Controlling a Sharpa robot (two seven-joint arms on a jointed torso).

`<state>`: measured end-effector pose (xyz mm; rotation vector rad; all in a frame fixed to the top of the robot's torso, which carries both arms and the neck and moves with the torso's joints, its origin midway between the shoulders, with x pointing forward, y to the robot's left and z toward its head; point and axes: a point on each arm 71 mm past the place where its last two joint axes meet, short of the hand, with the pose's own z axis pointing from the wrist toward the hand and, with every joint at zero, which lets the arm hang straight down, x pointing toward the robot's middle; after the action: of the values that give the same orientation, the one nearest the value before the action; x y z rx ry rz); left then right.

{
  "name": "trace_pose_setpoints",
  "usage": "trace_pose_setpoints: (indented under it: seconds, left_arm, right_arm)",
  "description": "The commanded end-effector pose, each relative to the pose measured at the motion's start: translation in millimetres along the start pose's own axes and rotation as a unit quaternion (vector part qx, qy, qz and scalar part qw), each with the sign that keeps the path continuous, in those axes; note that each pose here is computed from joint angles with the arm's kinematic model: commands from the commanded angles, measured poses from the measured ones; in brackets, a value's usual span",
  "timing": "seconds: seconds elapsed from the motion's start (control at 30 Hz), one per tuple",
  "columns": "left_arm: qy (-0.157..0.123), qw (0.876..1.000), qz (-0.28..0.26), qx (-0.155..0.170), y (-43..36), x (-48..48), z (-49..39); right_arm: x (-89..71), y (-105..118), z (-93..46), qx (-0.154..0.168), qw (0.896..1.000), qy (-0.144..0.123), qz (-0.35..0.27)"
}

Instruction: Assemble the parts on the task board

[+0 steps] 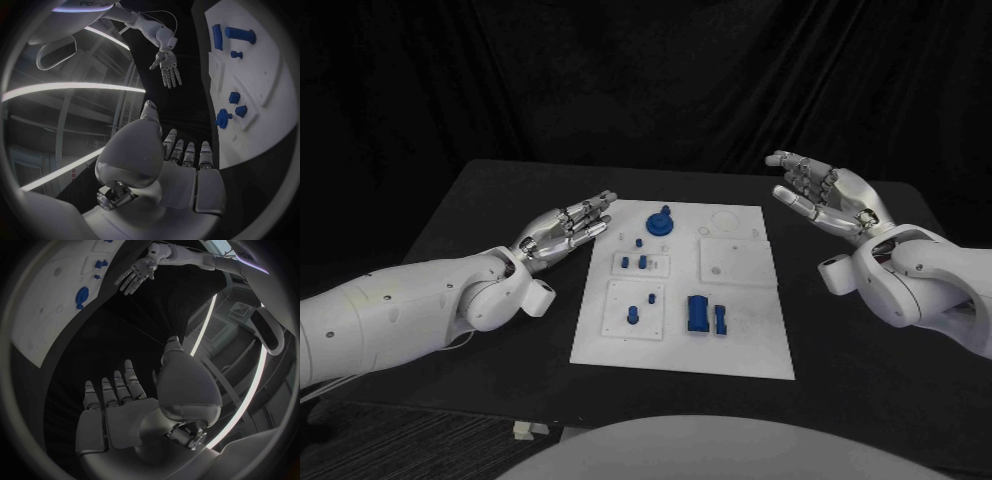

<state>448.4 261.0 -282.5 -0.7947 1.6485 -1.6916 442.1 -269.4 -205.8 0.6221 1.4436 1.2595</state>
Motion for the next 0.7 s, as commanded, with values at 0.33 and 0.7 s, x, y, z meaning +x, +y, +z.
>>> trace_pose_setpoints:
  seconds: [0.33,0.7]
  left_arm:
    - [-0.012,0.999,0.053,0.002,-0.2,-0.8,2.7]
    - [-0.097,0.994,0.049,0.016,-15.7,10.7,22.2]
  right_arm:
    - [9.2,-4,-2.5,-0.030,0.999,0.016,0.026]
    - [36.0,0,24.2,0.017,0.992,-0.078,0.099]
